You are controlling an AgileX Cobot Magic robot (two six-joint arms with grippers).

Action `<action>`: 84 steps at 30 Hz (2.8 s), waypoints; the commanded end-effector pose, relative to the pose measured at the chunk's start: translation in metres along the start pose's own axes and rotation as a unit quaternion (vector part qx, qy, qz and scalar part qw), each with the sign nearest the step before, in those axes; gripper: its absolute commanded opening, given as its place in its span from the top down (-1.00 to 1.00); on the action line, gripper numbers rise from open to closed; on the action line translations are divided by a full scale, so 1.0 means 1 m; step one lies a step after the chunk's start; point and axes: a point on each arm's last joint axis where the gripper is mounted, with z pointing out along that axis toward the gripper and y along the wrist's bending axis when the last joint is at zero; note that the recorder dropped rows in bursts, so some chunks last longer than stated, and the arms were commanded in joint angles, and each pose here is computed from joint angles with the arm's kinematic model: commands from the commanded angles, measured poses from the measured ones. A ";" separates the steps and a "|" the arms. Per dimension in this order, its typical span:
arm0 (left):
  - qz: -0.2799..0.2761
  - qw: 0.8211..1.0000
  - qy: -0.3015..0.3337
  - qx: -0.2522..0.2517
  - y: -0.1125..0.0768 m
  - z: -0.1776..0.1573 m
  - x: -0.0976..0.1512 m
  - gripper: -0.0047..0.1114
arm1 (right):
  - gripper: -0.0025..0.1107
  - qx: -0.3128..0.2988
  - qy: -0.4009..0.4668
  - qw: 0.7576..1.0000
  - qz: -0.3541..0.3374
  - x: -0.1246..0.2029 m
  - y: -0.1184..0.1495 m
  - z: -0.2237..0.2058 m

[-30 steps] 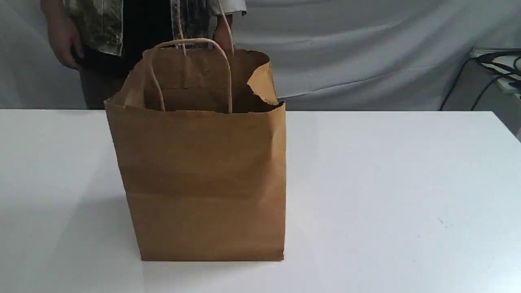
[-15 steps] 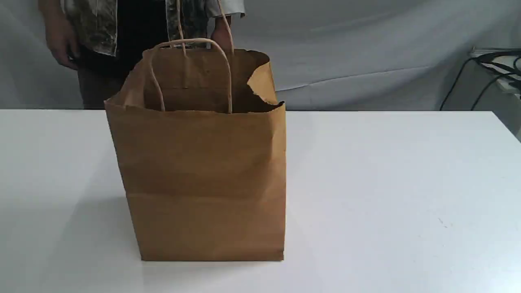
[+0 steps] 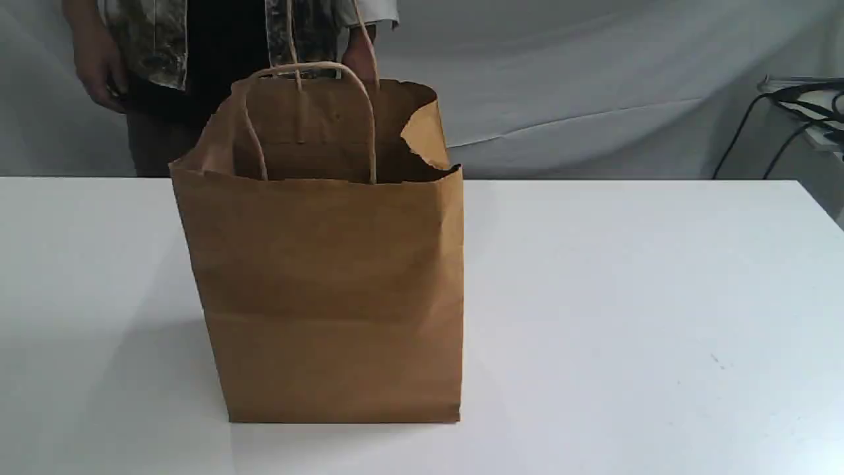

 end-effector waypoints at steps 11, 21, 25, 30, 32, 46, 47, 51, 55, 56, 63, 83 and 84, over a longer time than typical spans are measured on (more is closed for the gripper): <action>0.003 1.000 0.004 -0.002 0.000 0.001 0.002 0.92 | 0.96 0.005 0.009 1.000 -0.004 0.002 0.000 0.000; 0.003 1.000 0.004 -0.002 0.000 0.001 0.002 0.92 | 0.96 0.005 0.009 1.000 -0.003 0.002 0.000 0.000; 0.003 1.000 0.004 -0.002 0.000 0.001 0.002 0.92 | 0.96 0.005 0.009 1.000 -0.003 0.002 0.000 0.000; 0.011 0.999 -0.009 -0.050 0.006 0.000 0.000 0.92 | 0.96 0.005 0.009 1.000 -0.003 0.002 0.000 0.000; 0.028 0.996 -0.020 -0.088 0.010 -0.002 -0.001 0.92 | 0.96 0.005 0.009 1.000 -0.003 0.002 0.000 0.000; 0.029 0.990 0.034 -0.132 0.015 -0.003 0.009 0.92 | 0.96 0.005 0.009 1.000 -0.003 0.002 0.000 0.000; 0.029 0.990 0.035 -0.132 0.015 -0.003 0.009 0.92 | 0.96 0.005 0.009 1.000 -0.003 0.002 0.000 0.000; 0.005 0.991 0.039 -0.129 0.015 -0.003 0.010 0.92 | 0.96 0.005 0.009 1.000 -0.003 0.002 0.000 0.000; 0.010 0.991 0.039 -0.129 0.015 -0.003 0.010 0.92 | 0.96 0.005 0.009 1.000 -0.003 0.002 0.000 0.000; 0.010 0.991 0.039 -0.129 0.015 -0.003 0.010 0.92 | 0.96 0.005 0.009 1.000 -0.003 0.002 0.000 0.000; 0.011 0.991 0.039 -0.129 0.015 -0.003 0.010 0.92 | 0.96 0.005 0.009 1.000 -0.003 0.002 0.000 0.000; 0.011 0.991 0.039 -0.130 0.015 -0.003 0.010 0.92 | 0.96 0.005 0.009 1.000 -0.003 0.002 0.000 0.000; 0.011 0.991 0.039 -0.130 0.015 -0.003 0.010 0.92 | 0.96 0.005 0.009 1.000 -0.003 0.002 0.000 0.000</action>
